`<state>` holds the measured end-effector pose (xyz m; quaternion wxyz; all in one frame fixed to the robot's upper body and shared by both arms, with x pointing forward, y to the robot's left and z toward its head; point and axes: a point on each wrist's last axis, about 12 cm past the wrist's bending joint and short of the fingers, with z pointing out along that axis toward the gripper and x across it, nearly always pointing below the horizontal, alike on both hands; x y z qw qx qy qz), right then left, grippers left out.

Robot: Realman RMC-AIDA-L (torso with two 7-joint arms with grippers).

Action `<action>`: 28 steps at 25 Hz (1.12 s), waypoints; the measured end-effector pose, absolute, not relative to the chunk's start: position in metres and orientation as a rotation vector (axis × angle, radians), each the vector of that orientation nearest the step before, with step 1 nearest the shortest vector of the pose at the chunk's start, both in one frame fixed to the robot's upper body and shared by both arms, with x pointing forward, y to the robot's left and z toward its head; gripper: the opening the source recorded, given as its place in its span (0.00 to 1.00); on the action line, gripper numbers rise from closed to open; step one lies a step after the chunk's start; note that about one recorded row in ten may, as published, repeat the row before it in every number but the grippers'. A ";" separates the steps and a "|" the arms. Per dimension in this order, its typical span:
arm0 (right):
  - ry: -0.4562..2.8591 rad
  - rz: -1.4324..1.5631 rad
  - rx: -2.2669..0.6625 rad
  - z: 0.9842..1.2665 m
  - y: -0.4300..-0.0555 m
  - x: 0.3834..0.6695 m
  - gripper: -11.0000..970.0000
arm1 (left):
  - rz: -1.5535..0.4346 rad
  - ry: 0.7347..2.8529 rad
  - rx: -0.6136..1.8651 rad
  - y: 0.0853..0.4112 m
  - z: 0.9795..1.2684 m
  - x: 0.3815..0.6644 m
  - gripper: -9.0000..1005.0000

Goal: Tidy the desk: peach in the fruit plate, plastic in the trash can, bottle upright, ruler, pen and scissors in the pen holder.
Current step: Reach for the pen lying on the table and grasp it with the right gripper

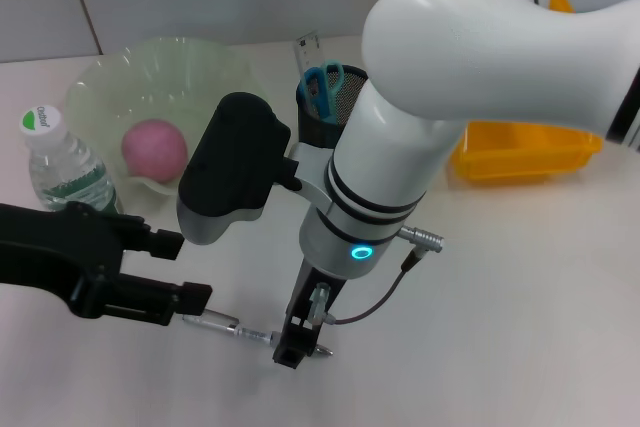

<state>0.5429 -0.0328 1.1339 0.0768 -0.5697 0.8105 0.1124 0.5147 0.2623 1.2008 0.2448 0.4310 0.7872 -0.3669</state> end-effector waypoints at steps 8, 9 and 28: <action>2.436 0.337 -1.712 1.133 -0.034 0.542 0.53 | -0.992 2.147 1.121 0.285 1.201 0.507 0.78; 2.435 0.336 -1.714 1.133 -0.034 0.541 0.53 | -0.987 2.150 1.110 0.289 1.201 0.506 0.78; 2.463 0.320 -1.704 1.125 -0.039 0.544 0.53 | -0.908 2.209 1.037 0.325 1.208 0.500 0.78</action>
